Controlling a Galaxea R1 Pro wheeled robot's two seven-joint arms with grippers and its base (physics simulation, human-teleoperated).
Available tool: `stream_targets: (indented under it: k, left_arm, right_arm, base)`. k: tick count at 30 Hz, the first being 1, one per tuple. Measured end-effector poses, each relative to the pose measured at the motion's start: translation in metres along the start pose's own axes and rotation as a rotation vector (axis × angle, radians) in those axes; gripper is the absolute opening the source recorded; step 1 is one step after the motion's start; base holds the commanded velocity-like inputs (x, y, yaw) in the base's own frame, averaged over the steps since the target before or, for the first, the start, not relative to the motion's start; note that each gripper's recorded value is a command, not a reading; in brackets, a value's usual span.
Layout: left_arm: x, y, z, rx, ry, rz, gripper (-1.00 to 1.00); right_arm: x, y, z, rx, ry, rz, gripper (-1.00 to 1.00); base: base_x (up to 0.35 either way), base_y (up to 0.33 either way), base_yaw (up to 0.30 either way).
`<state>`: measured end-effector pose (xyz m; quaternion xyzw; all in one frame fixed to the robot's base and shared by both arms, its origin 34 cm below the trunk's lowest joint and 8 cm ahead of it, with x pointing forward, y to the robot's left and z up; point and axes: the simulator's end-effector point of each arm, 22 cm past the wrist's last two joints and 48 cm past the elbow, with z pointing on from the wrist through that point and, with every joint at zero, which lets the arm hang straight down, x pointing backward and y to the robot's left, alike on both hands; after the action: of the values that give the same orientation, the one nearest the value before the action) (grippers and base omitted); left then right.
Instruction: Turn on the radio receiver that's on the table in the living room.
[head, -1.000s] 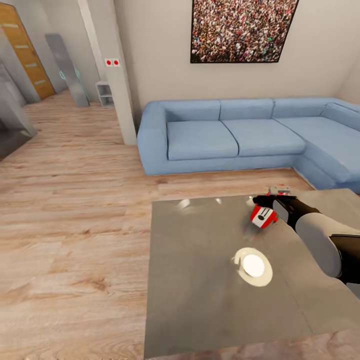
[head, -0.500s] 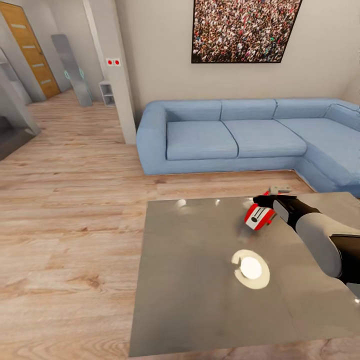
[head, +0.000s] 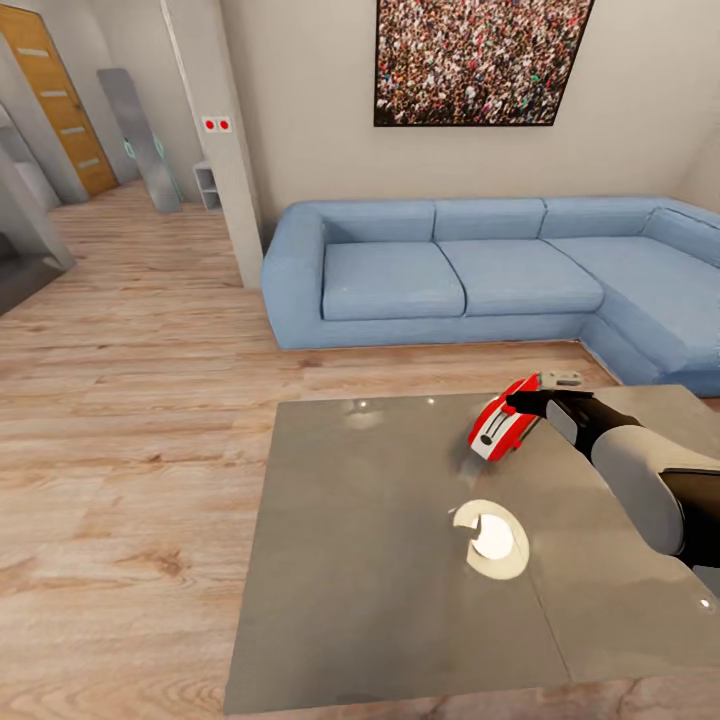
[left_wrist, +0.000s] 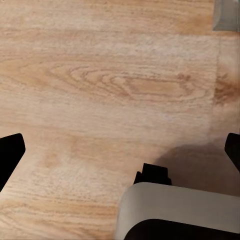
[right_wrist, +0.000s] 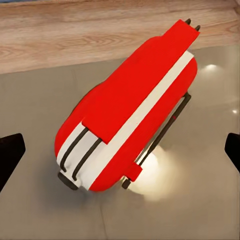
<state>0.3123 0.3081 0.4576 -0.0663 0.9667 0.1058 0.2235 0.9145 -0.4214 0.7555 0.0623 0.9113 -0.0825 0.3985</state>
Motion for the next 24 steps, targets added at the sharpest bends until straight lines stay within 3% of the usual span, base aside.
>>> stream_targets:
  k: [10,24]
  left_arm:
    - [-0.0001,0.0006,0.0001,-0.001,0.0,0.001,1.0]
    - [-0.0002,0.0006,0.0001,0.0,0.0,0.001,1.0]
  right_arm:
    - [0.0004,0.0,0.0,0.0,0.001,0.001,1.0]
    - [0.0004,-0.0002,0.0001,0.001,0.001,-0.003,1.0]
  base:
    - [0.207,-0.002,0.0]
    - [0.017,0.0,0.0]
